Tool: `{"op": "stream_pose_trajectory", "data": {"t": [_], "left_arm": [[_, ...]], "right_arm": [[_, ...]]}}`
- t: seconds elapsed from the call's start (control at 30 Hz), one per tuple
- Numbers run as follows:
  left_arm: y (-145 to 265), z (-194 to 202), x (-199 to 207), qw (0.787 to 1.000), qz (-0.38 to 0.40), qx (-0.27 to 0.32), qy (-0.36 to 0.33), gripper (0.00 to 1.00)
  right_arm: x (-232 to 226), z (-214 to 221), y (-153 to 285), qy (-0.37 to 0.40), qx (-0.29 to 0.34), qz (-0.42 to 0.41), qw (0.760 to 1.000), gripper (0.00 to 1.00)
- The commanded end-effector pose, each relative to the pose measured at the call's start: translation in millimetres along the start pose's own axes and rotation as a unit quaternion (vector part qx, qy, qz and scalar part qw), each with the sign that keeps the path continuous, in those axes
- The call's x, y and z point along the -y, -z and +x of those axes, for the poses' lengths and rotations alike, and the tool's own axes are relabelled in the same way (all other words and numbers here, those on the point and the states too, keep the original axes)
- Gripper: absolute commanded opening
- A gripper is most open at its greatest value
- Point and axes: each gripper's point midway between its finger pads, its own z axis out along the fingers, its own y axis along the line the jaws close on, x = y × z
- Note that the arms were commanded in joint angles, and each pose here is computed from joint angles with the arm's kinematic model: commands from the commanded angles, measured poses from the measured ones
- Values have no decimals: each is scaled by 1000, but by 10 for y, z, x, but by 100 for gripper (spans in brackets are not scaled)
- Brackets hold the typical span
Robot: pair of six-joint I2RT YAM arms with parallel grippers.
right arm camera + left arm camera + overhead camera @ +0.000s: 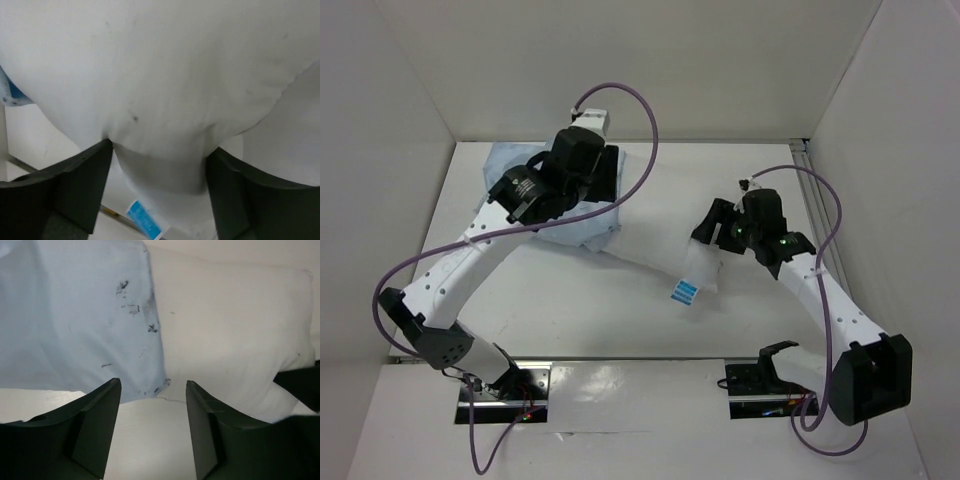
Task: Put the pillow into the pillowcase
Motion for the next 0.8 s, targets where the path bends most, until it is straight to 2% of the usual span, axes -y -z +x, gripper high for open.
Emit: {"op": "stream_pose_trajectory", "data": {"t": [0.0, 0.03, 0.07, 0.13, 0.17, 0.2, 0.27, 0.3, 0.37, 0.4, 0.43, 0.47, 0.57, 0.6, 0.67, 0.73, 0.77], "left_arm": [[-220, 309, -187, 997, -67, -36, 22, 69], [-169, 322, -226, 995, -77, -29, 54, 69], [-204, 532, -281, 993, -88, -49, 55, 69], [-187, 695, -328, 991, -93, -54, 79, 63], [-131, 934, -350, 988, -101, -62, 96, 54], [-112, 1073, -350, 988, -99, -67, 100, 50], [-124, 1265, -207, 988, -57, -67, 123, 39], [-131, 1540, -264, 987, -52, -80, 127, 30], [-215, 1587, -163, 988, -12, -55, 143, 27], [-298, 1842, -232, 989, -16, -64, 131, 30], [-318, 1887, -210, 990, -7, -55, 126, 47], [-368, 1830, -224, 991, -7, -28, 130, 55], [-544, 2128, -296, 993, -16, -32, 111, 62], [-613, 2257, -360, 994, -23, -38, 98, 61], [-700, 2200, -298, 995, -12, -20, 101, 61], [-832, 2290, -367, 995, -27, -28, 97, 65], [-924, 2341, -383, 994, -29, -37, 100, 78]], "right_arm": [[-101, -159, 316, 40, 29, 6, 999, 83], [-14, -231, 369, 37, 44, 33, 998, 88], [38, -217, 458, 39, 44, 51, 997, 94], [164, -204, 526, 37, 50, 85, 994, 97], [200, -158, 560, 31, 44, 94, 994, 99], [189, -156, 602, 31, 47, 92, 994, 100], [161, -68, 595, 30, 33, 77, 996, 100], [181, 24, 564, 28, 18, 72, 997, 100], [144, 107, 553, 28, 6, 54, 998, 100], [173, 137, 543, 24, 1, 54, 998, 100], [185, 149, 527, 24, 1, 54, 998, 100], [172, 157, 527, 24, -2, 50, 998, 100], [183, 177, 532, 23, -6, 52, 998, 100], [186, 186, 555, 28, -6, 52, 998, 100], [186, 186, 555, 28, -6, 52, 998, 100], [186, 186, 555, 28, -6, 52, 998, 100], [175, 167, 551, 29, -2, 50, 998, 100]]}}
